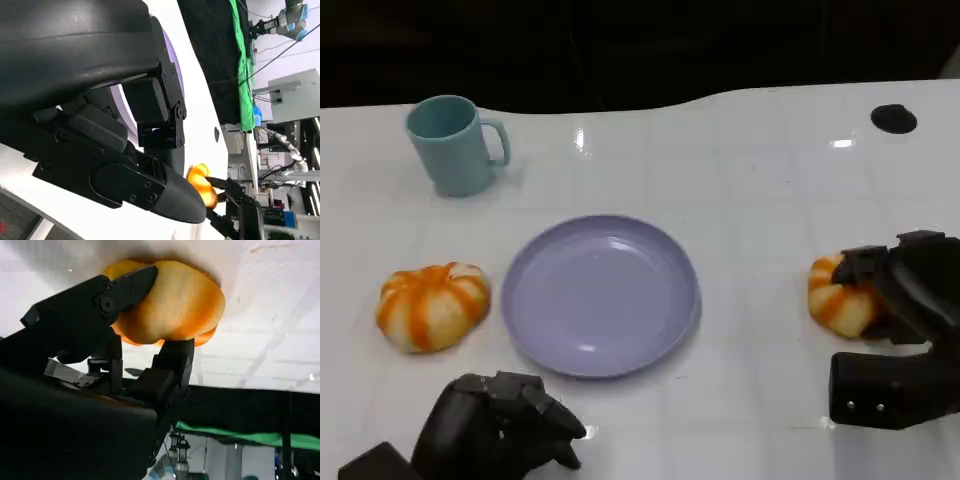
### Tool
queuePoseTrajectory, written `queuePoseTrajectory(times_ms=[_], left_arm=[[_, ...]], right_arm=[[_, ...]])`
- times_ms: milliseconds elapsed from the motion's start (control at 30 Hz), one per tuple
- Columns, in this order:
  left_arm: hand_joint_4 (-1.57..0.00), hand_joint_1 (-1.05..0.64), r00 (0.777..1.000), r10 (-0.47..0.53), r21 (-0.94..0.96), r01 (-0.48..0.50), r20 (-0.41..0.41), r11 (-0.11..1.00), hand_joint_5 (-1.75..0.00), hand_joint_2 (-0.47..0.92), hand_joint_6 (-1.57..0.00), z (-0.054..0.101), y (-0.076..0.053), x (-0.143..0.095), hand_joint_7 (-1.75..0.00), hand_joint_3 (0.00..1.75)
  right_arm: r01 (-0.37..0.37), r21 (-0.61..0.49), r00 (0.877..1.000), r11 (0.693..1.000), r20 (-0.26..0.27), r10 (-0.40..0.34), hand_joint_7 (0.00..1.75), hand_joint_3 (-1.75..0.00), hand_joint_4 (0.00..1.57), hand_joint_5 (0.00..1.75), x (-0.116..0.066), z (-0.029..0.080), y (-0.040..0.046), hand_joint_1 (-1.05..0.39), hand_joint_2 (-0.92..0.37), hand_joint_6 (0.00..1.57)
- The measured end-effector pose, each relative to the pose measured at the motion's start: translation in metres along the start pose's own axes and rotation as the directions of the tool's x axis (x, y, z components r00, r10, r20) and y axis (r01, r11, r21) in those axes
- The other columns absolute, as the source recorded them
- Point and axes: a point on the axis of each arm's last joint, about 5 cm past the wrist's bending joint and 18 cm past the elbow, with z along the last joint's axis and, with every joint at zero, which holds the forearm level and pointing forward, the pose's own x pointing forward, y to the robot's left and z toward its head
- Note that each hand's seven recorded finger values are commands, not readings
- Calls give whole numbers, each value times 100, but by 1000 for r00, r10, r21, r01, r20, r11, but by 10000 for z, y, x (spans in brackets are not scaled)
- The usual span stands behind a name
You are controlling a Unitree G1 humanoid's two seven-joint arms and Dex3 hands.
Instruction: Grasp the bread from the table and place it into the plate.
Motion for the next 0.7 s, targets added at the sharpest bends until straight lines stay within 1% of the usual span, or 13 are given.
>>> queuePoseTrajectory(times_ms=[133, 233, 267, 333, 367, 400, 433, 467, 533, 567, 600, 667, 700], left_arm=[[-126, -105, 1000, 0, 0, 0, 0, 1000, -93, 90, -133, 0, 0, 0, -59, 0], [-126, -105, 1000, 0, 0, 0, 0, 1000, -93, 90, -133, 0, 0, 0, -59, 0], [-126, -105, 1000, 0, 0, 0, 0, 1000, -93, 90, -133, 0, 0, 0, -59, 0], [-126, -105, 1000, 0, 0, 0, 0, 1000, -93, 89, -134, 0, 0, -1, -59, 0], [-126, -105, 1000, 0, 0, 0, 0, 1000, -93, 89, -134, 0, 0, 0, -59, 0], [-126, -105, 1000, 0, -1, 0, -1, 1000, -93, 90, -134, -1, 0, 0, -59, 0], [-126, -105, 1000, 0, -1, 0, -3, 1000, -93, 90, -134, -1, 0, -1, -59, 0], [-126, -105, 1000, 0, -1, 0, -3, 1000, -93, 90, -134, -2, -1, -1, -59, 1], [-126, -105, 1000, 0, 0, 0, -4, 1000, -93, 90, -134, -2, -1, -1, -59, 0], [-126, -105, 1000, -1, 0, 1, -4, 1000, -93, 90, -134, -2, -1, -1, -59, 0], [-126, -105, 1000, 0, 0, 0, -4, 1000, -93, 89, -134, -2, -1, -1, -59, 0], [-126, -105, 1000, 0, -1, 0, -4, 1000, -93, 89, -134, -2, -1, -1, -59, 0], [-126, -105, 1000, 0, -1, 0, -4, 1000, -93, 89, -134, -3, -2, 0, -59, 0]], right_arm=[[91, 10, 996, 996, 17, -91, 131, -1, 92, 175, -6, 5, 8, 1, -83, 94], [128, 42, 991, 991, 37, -129, 133, -1, 95, 175, 0, 29, 3, 3, -82, 97], [140, 51, 989, 989, 47, -142, 134, -2, 98, 175, 6, 43, -3, 4, -83, 98], [174, 88, 981, 981, 74, -181, 135, -3, 100, 175, 28, 92, -26, 5, -85, 99], [193, 117, 975, 974, 90, -204, 134, -10, 102, 174, 41, 126, -40, 7, -83, 100], [209, 145, 969, 967, 101, -224, 131, -66, 104, 171, 53, 158, -55, 8, -54, 101], [221, 166, 964, 961, 115, -241, 125, -98, 107, 167, 67, 192, -72, 7, -38, 104], [235, 195, 958, 952, 122, -261, 121, -118, 109, 165, 76, 232, -93, 8, -27, 106], [249, 251, 945, 935, 149, -292, 120, -129, 109, 165, 99, 342, -126, 9, -21, 108], [249, 277, 940, 928, 161, -300, 124, -132, 108, 168, 106, 392, -135, 10, -19, 106], [245, 304, 937, 921, 171, -305, 131, -136, 106, 172, 111, 443, -143, 12, -19, 103], [227, 353, 934, 908, 184, -305, 137, -138, 104, 174, 123, 549, -151, 12, -18, 100], [214, 375, 934, 902, 190, -301, 132, -139, 106, 170, 130, 601, -149, 12, -17, 101]])
